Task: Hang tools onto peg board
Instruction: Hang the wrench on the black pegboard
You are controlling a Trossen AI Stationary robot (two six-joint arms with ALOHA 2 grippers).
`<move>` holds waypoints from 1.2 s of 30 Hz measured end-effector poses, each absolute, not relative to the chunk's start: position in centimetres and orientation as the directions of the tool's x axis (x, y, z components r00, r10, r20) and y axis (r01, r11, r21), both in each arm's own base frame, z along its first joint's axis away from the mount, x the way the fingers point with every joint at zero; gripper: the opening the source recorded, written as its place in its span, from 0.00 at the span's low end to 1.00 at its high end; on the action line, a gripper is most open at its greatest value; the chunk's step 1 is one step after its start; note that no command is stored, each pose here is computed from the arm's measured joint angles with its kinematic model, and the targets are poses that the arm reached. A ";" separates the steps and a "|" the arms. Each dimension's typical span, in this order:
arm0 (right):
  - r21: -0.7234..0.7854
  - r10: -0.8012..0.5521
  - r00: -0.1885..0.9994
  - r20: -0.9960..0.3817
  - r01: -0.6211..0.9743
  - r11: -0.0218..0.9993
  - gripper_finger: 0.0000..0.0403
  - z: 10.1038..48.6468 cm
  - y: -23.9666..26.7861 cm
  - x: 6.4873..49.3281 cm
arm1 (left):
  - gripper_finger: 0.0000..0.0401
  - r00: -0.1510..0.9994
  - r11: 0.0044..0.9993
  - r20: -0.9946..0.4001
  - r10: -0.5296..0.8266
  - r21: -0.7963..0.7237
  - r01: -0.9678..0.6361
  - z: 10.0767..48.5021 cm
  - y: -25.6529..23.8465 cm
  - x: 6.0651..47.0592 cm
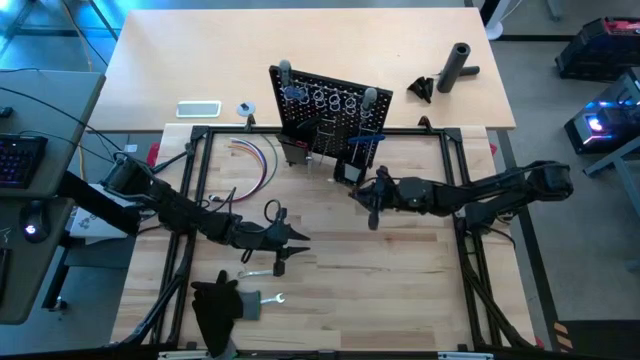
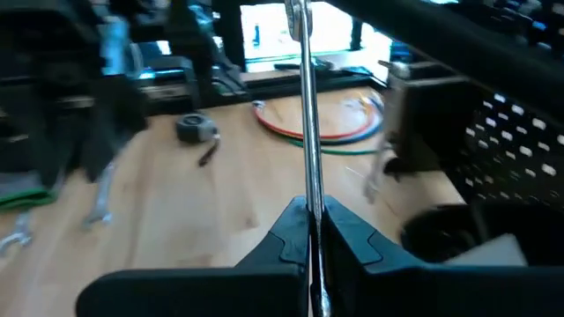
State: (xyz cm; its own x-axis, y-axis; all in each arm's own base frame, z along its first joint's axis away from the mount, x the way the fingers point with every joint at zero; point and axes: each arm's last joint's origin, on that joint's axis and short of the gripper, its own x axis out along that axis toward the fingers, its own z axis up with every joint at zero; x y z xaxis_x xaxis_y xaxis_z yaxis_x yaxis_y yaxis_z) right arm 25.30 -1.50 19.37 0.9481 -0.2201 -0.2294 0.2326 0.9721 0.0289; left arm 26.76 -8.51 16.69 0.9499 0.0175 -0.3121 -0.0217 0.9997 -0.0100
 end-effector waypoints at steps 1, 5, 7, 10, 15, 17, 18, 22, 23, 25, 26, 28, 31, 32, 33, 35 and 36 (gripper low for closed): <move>0.043 -0.230 0.945 -0.232 0.246 0.968 0.01 19.3 -1.7 25.3 | 0.28 0.950 1.000 -0.312 0.017 -0.010 -0.022 16.7 -8.5 26.8; 0.113 -0.254 0.942 -0.219 0.283 0.952 0.01 19.1 -2.3 25.5 | 0.28 0.950 1.000 -0.312 0.017 -0.009 -0.021 16.7 -8.5 26.8; 0.145 -0.255 0.944 -0.211 0.289 0.946 0.01 18.7 -2.4 25.9 | 0.28 0.950 1.000 -0.311 0.018 -0.001 -0.019 16.7 -8.5 26.8; 0.179 -0.262 0.937 -0.232 0.306 0.935 0.01 17.4 -2.5 26.5 | 0.28 0.953 1.000 -0.303 0.019 0.008 -0.017 16.8 -8.5 26.8; 0.227 -0.278 0.937 -0.212 0.324 0.918 0.01 16.2 -3.3 27.4 | 0.28 0.957 1.000 -0.291 0.017 0.008 -0.016 16.9 -8.5 26.8; 0.235 -0.274 0.938 -0.212 0.321 0.917 0.01 16.1 -3.5 28.1 | 0.28 0.957 1.000 -0.290 0.017 0.008 -0.016 16.9 -8.5 26.9; 0.235 -0.269 0.939 -0.215 0.317 0.919 0.01 16.0 -3.5 28.5 | 0.28 0.957 1.000 -0.291 0.017 0.008 -0.016 16.9 -8.5 26.8; 0.230 -0.256 0.943 -0.213 0.303 0.925 0.01 16.0 -3.8 30.1 | 0.28 0.957 1.000 -0.290 0.018 0.008 -0.016 16.9 -8.5 26.9; 0.229 -0.259 0.941 -0.216 0.307 0.924 0.01 16.1 -3.9 30.4 | 0.28 0.957 1.000 -0.291 0.018 0.008 -0.016 16.9 -8.5 26.8; 0.228 -0.271 0.937 -0.219 0.320 0.920 0.01 16.2 -4.3 30.9 | 0.28 0.957 1.000 -0.291 0.017 0.008 -0.016 16.9 -8.5 26.8; 0.227 -0.279 0.933 -0.227 0.329 0.917 0.01 16.1 -4.5 30.9 | 0.28 0.957 1.000 -0.291 0.017 0.007 -0.015 16.9 -8.5 26.8; 0.229 -0.300 0.922 -0.243 0.355 0.906 0.01 16.0 -4.8 30.8 | 0.28 0.957 1.000 -0.291 0.015 0.007 -0.014 16.9 -8.5 26.8; 0.235 -0.319 0.914 -0.251 0.377 0.896 0.01 15.8 -5.2 30.6 | 0.28 0.956 1.000 -0.293 0.005 0.004 -0.004 16.9 -8.5 26.8; 0.243 -0.319 0.914 -0.252 0.379 0.893 0.01 15.8 -5.2 30.6 | 0.28 0.955 1.000 -0.296 0.004 0.006 -0.003 16.9 -8.5 26.8; 0.249 -0.319 0.913 -0.253 0.380 0.891 0.01 15.8 -5.2 30.6 | 0.28 0.954 1.000 -0.299 0.005 0.011 -0.002 16.9 -8.5 26.8; 0.250 -0.320 0.912 -0.256 0.382 0.890 0.01 15.8 -5.2 30.6 | 0.28 0.954 1.000 -0.299 0.003 0.022 0.004 16.9 -8.5 26.8; 0.250 -0.322 0.911 -0.257 0.384 0.889 0.01 15.8 -5.2 30.6 | 0.28 0.954 1.000 -0.300 0.002 0.028 0.007 16.9 -8.5 26.8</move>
State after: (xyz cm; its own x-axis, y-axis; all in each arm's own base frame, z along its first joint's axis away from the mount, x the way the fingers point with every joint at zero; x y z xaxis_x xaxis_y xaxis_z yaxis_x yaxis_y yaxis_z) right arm 30.57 -5.21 15.78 0.9115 -0.3215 -0.2565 0.3839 0.8889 0.2499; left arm 26.82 -8.54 16.85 0.9541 0.0017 -0.2995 0.0071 0.9996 0.0281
